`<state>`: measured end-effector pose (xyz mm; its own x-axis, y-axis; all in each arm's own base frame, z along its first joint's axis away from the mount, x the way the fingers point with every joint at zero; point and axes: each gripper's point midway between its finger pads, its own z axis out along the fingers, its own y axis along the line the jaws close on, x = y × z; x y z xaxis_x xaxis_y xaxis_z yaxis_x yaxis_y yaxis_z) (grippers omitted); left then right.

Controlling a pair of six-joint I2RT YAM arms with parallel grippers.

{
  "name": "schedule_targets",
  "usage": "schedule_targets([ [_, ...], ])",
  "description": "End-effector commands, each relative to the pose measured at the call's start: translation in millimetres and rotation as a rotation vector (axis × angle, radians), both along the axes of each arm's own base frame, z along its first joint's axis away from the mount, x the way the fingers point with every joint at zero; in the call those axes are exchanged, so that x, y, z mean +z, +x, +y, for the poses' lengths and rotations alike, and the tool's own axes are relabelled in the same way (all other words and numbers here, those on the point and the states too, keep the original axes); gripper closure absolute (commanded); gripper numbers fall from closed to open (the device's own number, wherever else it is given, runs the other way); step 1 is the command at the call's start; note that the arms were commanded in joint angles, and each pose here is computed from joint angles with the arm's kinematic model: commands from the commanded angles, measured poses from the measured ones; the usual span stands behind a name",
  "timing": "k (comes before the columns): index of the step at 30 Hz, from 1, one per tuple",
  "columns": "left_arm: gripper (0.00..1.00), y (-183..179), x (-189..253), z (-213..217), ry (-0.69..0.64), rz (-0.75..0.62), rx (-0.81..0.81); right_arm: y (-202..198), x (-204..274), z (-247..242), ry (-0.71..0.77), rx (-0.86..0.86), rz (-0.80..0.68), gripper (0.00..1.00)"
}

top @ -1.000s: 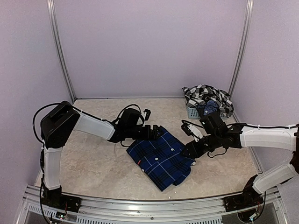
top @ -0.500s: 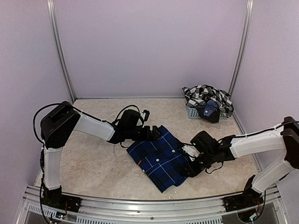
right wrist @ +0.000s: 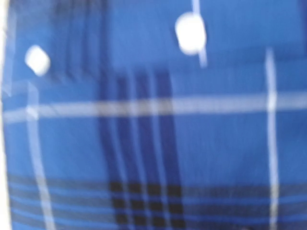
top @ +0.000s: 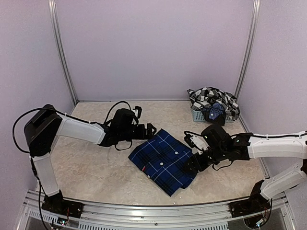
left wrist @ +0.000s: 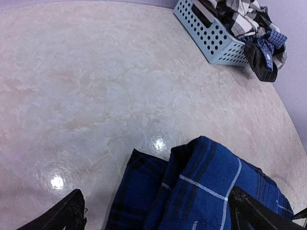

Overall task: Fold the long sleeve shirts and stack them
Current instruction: Smooth out the square-folded shirt at the center of the board, then pick up the square-folded shirt from the center of the board.

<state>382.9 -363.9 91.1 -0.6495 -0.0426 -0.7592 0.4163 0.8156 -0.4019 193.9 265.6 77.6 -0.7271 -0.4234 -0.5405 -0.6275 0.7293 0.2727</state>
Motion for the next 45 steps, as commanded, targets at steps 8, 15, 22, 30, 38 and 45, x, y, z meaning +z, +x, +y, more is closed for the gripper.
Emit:
schedule_targets([
  [8, 0.01, -34.0, 39.0, 43.4, 0.022, -0.044, 0.123, 84.1, 50.2, 3.4, 0.022, -0.089, -0.098, 0.12],
  [15, 0.01, -109.2, 23.0, 40.1, -0.076, 0.135, 0.075, 126.8, 21.5, 11.3, 0.035, -0.035, 0.028, 0.11],
  [22, 0.02, -164.6, -4.8, 37.8, -0.218, 0.308, 0.019, 138.1, -3.1, 19.2, 0.139, 0.013, 0.167, 0.11],
  [30, 0.11, -180.0, -24.0, 27.0, -0.247, 0.371, -0.003, 138.4, -25.9, 21.8, 0.224, 0.058, 0.292, 0.12],
  [38, 0.15, -184.1, -37.1, 20.4, -0.238, 0.408, -0.027, 126.3, -55.2, 19.7, 0.244, 0.066, 0.393, 0.14],
  [45, 0.17, -185.3, -46.9, 12.5, -0.228, 0.430, -0.050, 105.2, -61.0, 29.2, 0.277, 0.100, 0.456, 0.19],
])
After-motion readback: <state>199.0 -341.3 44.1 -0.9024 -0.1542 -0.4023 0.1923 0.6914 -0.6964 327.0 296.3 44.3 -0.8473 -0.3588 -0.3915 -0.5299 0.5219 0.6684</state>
